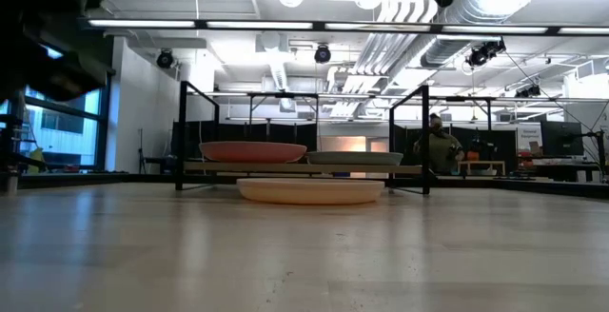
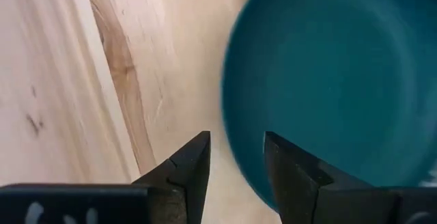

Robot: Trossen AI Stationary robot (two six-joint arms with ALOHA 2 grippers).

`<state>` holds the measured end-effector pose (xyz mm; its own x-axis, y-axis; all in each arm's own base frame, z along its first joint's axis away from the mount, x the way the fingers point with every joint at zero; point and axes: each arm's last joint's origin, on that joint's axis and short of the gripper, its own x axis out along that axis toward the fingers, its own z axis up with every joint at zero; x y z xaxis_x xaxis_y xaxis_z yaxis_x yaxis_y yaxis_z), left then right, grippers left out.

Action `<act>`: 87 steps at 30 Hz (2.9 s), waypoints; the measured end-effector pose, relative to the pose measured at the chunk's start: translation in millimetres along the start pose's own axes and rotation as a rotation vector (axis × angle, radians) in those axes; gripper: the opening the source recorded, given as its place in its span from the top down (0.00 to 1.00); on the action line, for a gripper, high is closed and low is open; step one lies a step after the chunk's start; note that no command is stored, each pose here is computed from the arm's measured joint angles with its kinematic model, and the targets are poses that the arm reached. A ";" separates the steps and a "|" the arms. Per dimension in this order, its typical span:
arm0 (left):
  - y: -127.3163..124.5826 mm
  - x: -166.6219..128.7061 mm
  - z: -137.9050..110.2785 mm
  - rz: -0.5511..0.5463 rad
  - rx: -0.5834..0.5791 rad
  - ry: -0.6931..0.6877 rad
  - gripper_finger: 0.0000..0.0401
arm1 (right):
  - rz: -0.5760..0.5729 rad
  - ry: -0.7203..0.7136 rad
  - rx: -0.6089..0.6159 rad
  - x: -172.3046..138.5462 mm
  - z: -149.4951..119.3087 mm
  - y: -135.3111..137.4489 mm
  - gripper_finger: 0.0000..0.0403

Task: Place and stack plates onto a shelf
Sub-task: Stack the dark green plate on the pink plate on the shelf

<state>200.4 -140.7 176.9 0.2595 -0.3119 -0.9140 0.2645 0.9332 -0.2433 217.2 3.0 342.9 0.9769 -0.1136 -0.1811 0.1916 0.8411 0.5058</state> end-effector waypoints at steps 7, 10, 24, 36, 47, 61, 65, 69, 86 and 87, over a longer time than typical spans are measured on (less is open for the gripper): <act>2.7 20.8 -3.9 0.009 0.004 0.026 0.69 | -0.005 0.007 -0.001 0.1 -0.7 -0.5 0.58; 4.3 27.6 -5.5 0.016 -0.008 0.041 0.69 | -0.009 0.013 -0.002 0.1 -1.3 -0.8 0.58; 4.9 32.7 -1.7 -0.019 -0.074 0.056 0.89 | -0.028 0.029 -0.006 0.1 -3.1 -2.3 0.58; 40.1 -44.5 2.3 0.014 -0.339 -0.178 0.99 | -0.032 0.033 -0.012 0.1 -3.5 -2.7 0.58; 94.1 -137.6 20.4 0.392 -0.905 -0.903 1.00 | -0.069 0.034 -0.020 2.3 -5.3 -4.5 0.58; 117.1 -52.7 21.4 0.422 -1.770 -1.435 1.00 | -0.091 0.060 -0.017 9.6 -10.0 -6.4 0.58; 120.2 -25.2 33.6 0.352 -1.829 -1.467 1.00 | -0.097 0.069 -0.019 9.9 -11.0 -7.0 0.58; 123.4 -5.9 31.3 0.332 -1.946 -1.524 1.00 | -0.103 0.078 -0.020 9.9 -11.9 -7.6 0.58; 183.6 -18.8 18.5 0.543 -2.053 -1.525 1.00 | -0.107 0.082 -0.011 9.8 -12.4 -7.9 0.58; 184.9 -19.2 18.1 0.552 -2.049 -1.518 1.00 | -0.107 0.082 -0.010 9.8 -12.4 -7.9 0.58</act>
<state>261.1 34.6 155.3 0.3150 0.8069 -0.4998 -0.4515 -0.3358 -0.8267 224.2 1.8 326.7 0.9398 -0.1592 -0.3023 0.2926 0.8318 0.4716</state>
